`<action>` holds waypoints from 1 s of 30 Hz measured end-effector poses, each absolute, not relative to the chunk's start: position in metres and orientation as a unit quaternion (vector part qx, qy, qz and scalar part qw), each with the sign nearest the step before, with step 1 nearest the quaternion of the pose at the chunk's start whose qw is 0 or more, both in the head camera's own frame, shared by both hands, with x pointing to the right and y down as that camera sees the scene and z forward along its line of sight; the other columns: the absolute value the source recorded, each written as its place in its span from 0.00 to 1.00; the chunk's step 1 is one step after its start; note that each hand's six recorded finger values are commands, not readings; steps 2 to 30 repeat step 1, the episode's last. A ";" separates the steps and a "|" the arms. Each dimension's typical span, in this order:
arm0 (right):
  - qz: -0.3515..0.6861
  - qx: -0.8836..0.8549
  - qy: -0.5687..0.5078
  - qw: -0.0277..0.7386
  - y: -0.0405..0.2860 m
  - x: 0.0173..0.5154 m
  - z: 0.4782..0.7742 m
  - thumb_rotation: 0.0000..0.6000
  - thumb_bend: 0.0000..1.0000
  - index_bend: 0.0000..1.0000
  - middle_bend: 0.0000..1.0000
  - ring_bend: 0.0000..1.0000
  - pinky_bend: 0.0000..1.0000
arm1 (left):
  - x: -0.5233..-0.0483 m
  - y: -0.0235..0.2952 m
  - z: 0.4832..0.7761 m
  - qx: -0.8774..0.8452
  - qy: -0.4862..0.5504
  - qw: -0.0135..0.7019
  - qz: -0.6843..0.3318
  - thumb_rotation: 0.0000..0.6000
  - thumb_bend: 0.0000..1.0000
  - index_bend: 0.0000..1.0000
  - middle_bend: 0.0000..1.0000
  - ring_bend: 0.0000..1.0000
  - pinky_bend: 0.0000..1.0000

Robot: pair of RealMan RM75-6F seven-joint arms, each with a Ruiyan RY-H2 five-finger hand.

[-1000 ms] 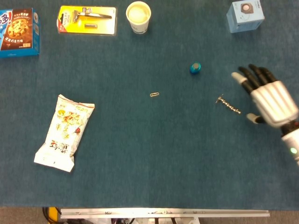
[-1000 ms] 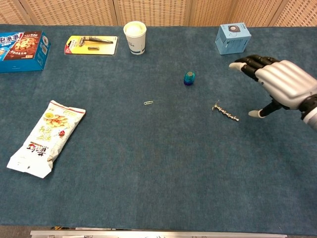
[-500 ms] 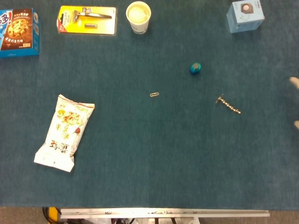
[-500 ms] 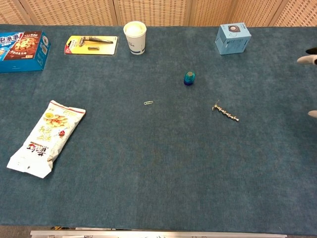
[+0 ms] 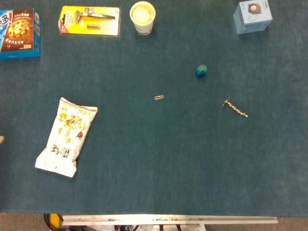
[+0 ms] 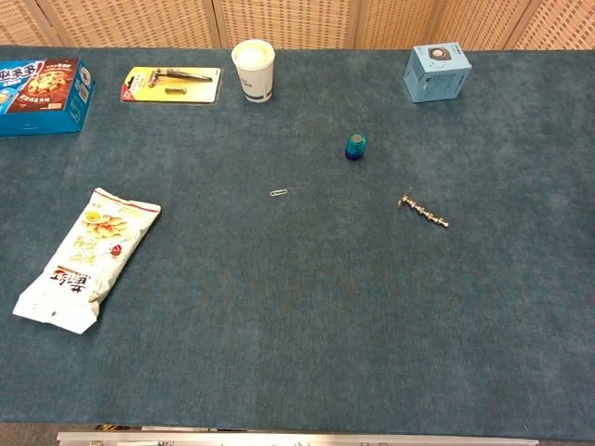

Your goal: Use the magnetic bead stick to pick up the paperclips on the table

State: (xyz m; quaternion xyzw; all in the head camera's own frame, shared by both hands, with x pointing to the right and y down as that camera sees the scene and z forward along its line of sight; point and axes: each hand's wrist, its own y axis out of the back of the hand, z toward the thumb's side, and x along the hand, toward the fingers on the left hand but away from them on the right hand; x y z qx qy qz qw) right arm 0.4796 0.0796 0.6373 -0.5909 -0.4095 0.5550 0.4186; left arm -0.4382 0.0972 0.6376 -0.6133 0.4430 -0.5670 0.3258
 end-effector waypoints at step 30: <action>0.555 -0.589 -0.413 0.417 0.079 0.482 0.637 1.00 0.01 0.21 0.10 0.02 0.14 | -0.438 0.097 0.639 -0.613 0.442 0.325 -0.568 1.00 0.10 0.54 0.47 0.35 0.44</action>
